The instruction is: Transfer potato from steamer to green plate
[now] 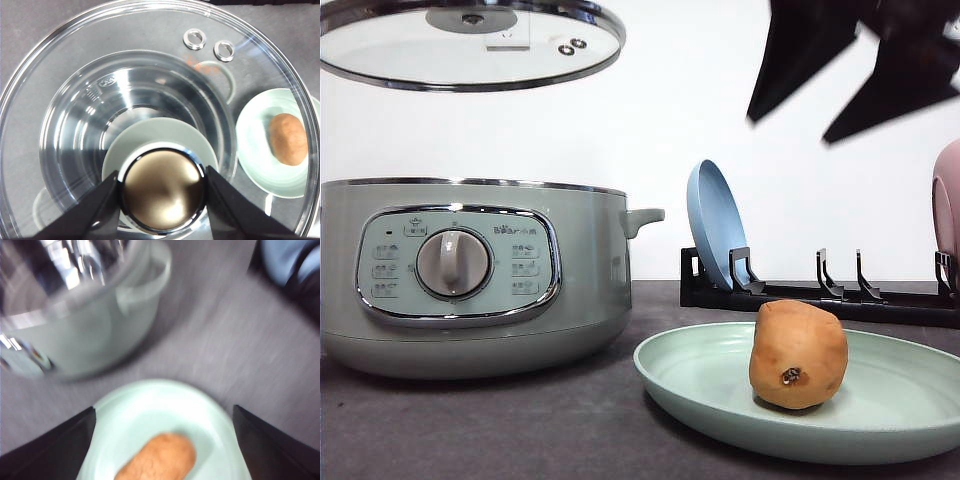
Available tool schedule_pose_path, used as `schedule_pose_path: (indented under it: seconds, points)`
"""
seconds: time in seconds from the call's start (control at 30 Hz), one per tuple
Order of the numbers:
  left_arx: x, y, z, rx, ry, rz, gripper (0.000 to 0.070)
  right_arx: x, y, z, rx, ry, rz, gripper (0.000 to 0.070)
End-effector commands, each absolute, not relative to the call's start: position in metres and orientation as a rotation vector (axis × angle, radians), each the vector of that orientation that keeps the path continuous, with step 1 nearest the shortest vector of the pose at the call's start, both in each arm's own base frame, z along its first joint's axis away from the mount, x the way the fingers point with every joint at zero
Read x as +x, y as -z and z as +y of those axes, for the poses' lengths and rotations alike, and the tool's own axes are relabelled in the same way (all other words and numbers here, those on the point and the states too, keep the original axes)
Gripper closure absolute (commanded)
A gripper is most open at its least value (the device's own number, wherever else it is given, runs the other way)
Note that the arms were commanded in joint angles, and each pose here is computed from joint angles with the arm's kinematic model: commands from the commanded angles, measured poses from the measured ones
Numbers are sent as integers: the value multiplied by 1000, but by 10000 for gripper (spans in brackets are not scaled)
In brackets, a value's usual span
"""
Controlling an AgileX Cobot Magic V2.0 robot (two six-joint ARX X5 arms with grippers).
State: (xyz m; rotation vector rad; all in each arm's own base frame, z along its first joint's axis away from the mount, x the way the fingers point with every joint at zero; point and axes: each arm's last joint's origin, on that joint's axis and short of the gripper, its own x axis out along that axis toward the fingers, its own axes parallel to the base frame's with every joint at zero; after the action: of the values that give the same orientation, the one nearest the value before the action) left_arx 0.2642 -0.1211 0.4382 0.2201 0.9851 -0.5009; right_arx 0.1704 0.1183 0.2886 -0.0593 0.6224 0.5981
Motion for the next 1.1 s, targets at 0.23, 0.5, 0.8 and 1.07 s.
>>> schedule_pose_path:
  seconds: [0.23,0.5,0.8,1.07]
  points:
    - [286,-422,-133,235,504,1044,700,147,-325,101,-40,-563,492,150]
    - [299,-407,-138,256,478,1091,700,137,-333,94,-32,-562,444,150]
    - [312,-392,-144,265,474,1142,700,136,-334,93,-39,-546,441,150]
    - [323,-377,-149,273,470,1188,700,136,-334,93,-46,-547,439,150]
